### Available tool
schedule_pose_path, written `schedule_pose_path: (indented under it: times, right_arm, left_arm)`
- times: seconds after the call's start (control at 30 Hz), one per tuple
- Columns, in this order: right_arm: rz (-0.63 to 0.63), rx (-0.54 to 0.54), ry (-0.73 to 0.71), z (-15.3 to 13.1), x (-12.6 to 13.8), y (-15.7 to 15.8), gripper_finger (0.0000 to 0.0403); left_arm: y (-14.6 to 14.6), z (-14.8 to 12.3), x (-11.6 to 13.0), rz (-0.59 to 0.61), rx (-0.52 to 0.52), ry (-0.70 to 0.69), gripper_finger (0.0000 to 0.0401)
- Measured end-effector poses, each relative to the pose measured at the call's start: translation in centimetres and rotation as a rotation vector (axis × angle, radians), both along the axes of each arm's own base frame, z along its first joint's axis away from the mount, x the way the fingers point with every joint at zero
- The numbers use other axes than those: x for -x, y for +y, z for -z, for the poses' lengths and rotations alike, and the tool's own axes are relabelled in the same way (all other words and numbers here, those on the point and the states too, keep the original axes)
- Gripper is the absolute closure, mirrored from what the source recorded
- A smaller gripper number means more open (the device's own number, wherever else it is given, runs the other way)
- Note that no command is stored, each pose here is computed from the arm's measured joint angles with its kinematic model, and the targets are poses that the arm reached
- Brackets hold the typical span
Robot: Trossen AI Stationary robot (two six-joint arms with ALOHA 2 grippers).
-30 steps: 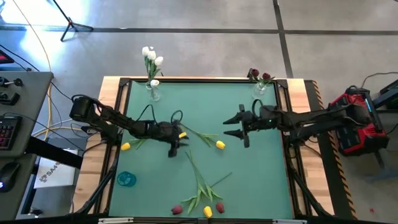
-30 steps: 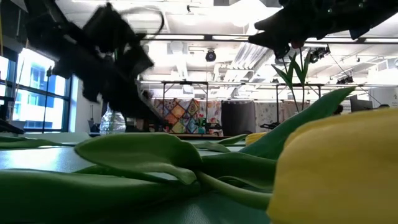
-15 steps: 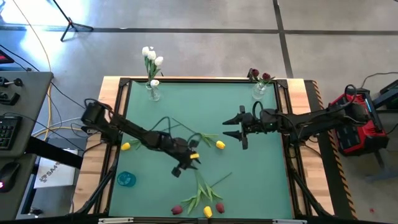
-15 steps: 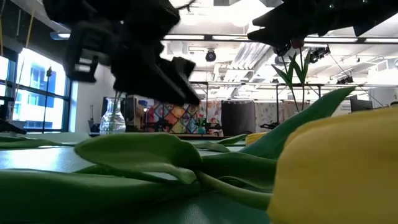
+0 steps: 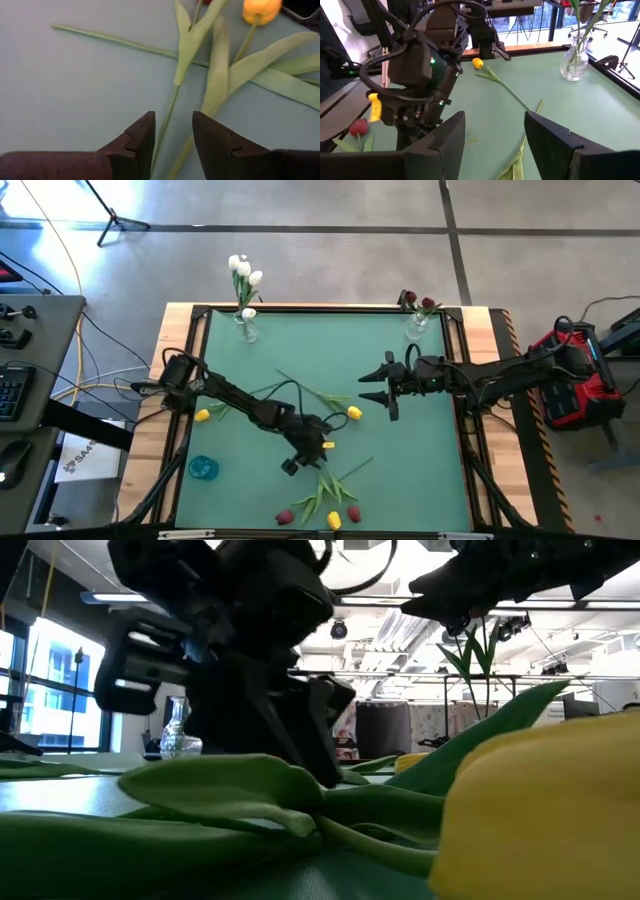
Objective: Sort flowers into vase by color
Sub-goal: Put the red flower into the right transparent vase
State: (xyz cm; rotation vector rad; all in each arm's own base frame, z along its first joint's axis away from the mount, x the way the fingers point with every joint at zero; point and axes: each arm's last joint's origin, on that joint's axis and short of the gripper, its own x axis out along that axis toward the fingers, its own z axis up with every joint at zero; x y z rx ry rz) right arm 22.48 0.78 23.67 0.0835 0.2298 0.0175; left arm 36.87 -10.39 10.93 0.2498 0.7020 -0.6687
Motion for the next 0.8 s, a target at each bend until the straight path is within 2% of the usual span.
schedule_pose_path:
  times: [0.2,0.43,0.5,0.67,0.8]
  right_arm:
    - [0.004,-0.018,0.007,0.1,0.0,0.0,0.021]
    - [0.009,-0.037,-0.002,0.0,0.0,0.0,0.021]
    - [0.015,-0.056,-0.003,0.0,0.0,0.0,0.021]
    - [0.179,-0.222,0.002,-0.2,0.5,-0.4,0.021]
    - [0.246,-0.264,0.022,-0.5,1.6,-0.6,0.021]
  left_arm:
    - [0.6,0.4,-0.2,-0.106,-0.026,0.03,0.0299]
    - [1.0,0.6,-0.2,-0.123,-0.024,0.057,0.0387]
    - [1.0,0.6,-0.1,-0.125,-0.025,0.062,0.0394]
    - [1.2,-0.2,-0.2,-0.237,-0.055,0.039,0.0398]
    - [1.8,-1.9,-0.3,-0.346,-0.063,-0.011,0.0399]
